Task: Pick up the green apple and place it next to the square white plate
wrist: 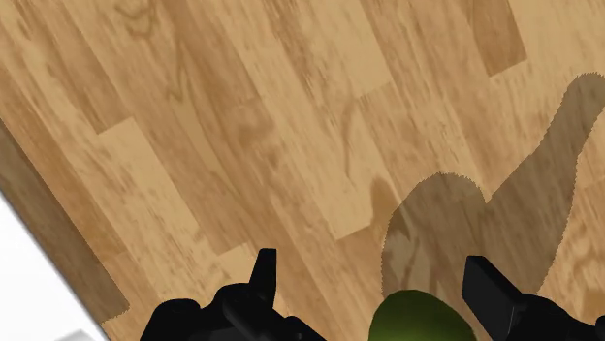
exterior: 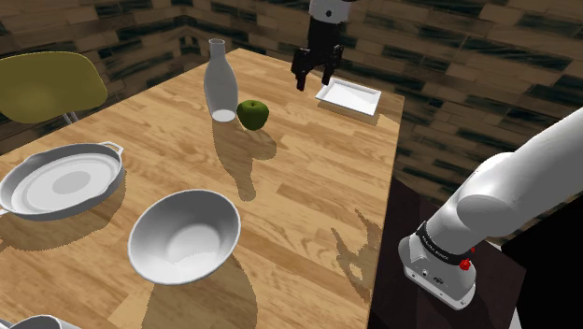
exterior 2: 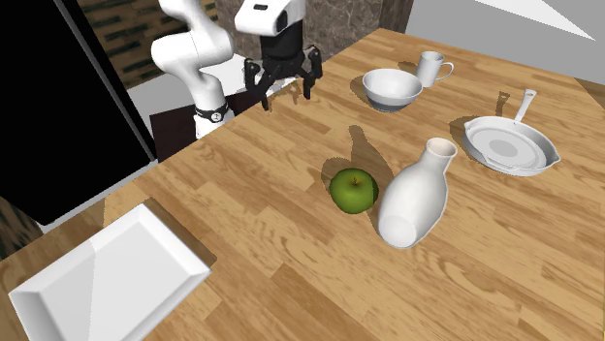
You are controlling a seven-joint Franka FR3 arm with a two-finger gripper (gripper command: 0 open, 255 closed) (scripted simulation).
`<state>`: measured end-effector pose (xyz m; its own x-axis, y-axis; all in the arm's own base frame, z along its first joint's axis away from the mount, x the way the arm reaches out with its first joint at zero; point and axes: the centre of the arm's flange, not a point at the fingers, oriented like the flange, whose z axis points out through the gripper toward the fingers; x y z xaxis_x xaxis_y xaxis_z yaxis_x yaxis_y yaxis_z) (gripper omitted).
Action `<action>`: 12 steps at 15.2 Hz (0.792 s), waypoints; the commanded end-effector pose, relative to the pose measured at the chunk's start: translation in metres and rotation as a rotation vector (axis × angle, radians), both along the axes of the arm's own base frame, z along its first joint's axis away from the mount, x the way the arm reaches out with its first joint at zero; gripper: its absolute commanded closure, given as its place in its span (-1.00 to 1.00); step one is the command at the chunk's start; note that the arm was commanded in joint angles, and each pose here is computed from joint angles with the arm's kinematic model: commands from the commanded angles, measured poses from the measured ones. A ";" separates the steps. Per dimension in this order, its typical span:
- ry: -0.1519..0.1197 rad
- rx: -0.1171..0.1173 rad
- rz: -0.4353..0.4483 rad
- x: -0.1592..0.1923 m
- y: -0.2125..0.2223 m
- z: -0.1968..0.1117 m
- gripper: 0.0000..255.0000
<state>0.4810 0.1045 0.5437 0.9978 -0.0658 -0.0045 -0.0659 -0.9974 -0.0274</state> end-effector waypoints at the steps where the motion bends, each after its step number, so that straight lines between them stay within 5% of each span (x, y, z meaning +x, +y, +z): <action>1: -0.004 -0.008 0.008 0.025 0.014 -0.007 -1.00; 12: -0.024 -0.051 0.050 0.149 0.076 -0.050 -1.00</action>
